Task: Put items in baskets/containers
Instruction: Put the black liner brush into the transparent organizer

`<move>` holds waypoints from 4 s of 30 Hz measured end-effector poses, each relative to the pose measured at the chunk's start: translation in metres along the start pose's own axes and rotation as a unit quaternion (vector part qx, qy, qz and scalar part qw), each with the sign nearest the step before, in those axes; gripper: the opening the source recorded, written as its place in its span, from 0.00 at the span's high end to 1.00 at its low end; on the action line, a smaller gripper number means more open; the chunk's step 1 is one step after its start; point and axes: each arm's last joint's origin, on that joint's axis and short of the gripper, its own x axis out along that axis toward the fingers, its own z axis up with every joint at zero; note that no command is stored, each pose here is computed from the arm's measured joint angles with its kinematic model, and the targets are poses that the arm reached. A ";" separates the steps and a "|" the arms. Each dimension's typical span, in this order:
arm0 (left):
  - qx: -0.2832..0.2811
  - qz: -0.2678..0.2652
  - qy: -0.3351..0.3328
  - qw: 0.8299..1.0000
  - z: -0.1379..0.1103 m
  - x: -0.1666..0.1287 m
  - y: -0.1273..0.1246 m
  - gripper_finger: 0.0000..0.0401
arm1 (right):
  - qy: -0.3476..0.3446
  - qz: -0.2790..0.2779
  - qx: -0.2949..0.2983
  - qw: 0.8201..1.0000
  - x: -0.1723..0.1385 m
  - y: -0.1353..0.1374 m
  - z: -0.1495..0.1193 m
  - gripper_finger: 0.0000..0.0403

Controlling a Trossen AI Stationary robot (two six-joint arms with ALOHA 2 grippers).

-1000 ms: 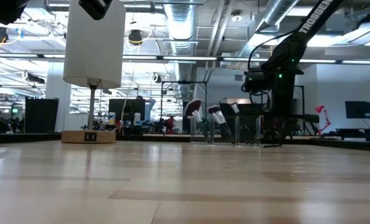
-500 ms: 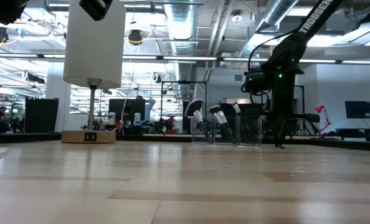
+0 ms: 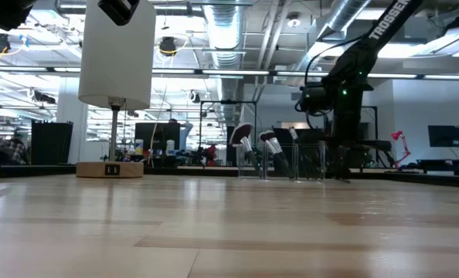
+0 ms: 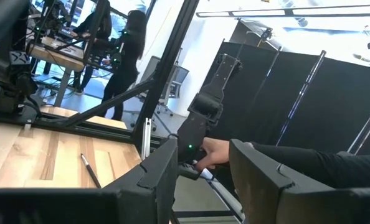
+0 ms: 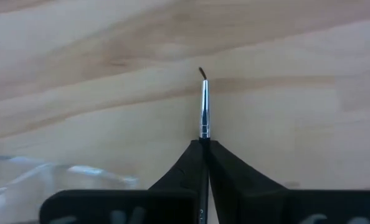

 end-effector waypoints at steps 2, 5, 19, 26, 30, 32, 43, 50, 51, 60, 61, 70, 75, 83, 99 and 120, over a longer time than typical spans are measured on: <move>0.000 0.000 0.000 1.000 0.000 0.000 0.000 0.64 | -0.004 0.009 -0.006 1.000 -0.003 0.005 0.001 0.99; 0.000 0.000 0.000 1.000 0.000 0.000 0.000 0.64 | -0.008 0.012 -0.012 1.000 -0.005 0.008 0.000 1.00; 0.000 0.000 0.000 1.000 0.000 0.000 0.000 0.64 | 0.003 -0.016 -0.024 1.000 -0.006 0.003 -0.002 1.00; 0.000 0.000 0.000 1.000 0.000 0.000 0.000 0.64 | 0.036 -0.079 -0.036 0.996 -0.013 -0.012 -0.008 1.00; 0.000 0.001 0.002 1.000 0.000 0.000 0.000 0.64 | 0.025 -0.116 -0.043 0.992 -0.035 -0.023 -0.015 0.97; 0.000 0.001 0.002 1.000 0.000 0.000 0.000 0.64 | 0.015 -0.123 -0.028 0.992 -0.046 -0.029 -0.020 0.93; -0.003 0.001 0.002 1.000 0.000 0.000 0.000 0.64 | 0.017 -0.097 0.050 0.994 -0.035 -0.053 -0.035 0.58; -0.006 0.001 0.003 1.000 0.000 0.000 0.000 0.64 | 0.029 -0.088 0.071 0.993 -0.022 -0.061 -0.032 0.63; -0.006 0.001 0.003 1.000 -0.001 0.000 0.000 0.64 | 0.032 -0.091 0.073 0.993 -0.022 -0.062 -0.031 0.65; -0.006 0.001 0.003 1.000 -0.001 0.000 0.000 0.64 | 0.022 -0.064 0.107 0.992 -0.011 -0.067 -0.030 0.74; -0.006 0.001 0.003 1.000 -0.001 0.000 0.000 0.64 | 0.022 -0.059 0.108 0.992 -0.009 -0.067 -0.030 0.74; -0.005 0.001 0.004 1.000 -0.001 0.000 0.000 0.64 | 0.023 -0.057 0.108 0.992 -0.009 -0.067 -0.029 0.75; -0.005 0.002 0.005 1.000 -0.001 0.000 0.000 0.64 | 0.026 -0.060 0.094 0.993 -0.010 -0.067 -0.030 0.80; -0.005 0.002 0.006 1.000 -0.001 0.000 0.000 0.64 | 0.027 -0.063 0.090 0.994 -0.010 -0.068 -0.031 0.87; -0.003 0.002 0.007 1.000 -0.001 0.000 0.000 0.64 | 0.036 -0.073 0.051 0.995 -0.004 -0.066 -0.033 0.96; -0.002 0.003 0.007 1.000 -0.001 0.000 0.000 0.64 | -0.006 0.009 -0.057 0.998 -0.037 -0.057 -0.048 0.97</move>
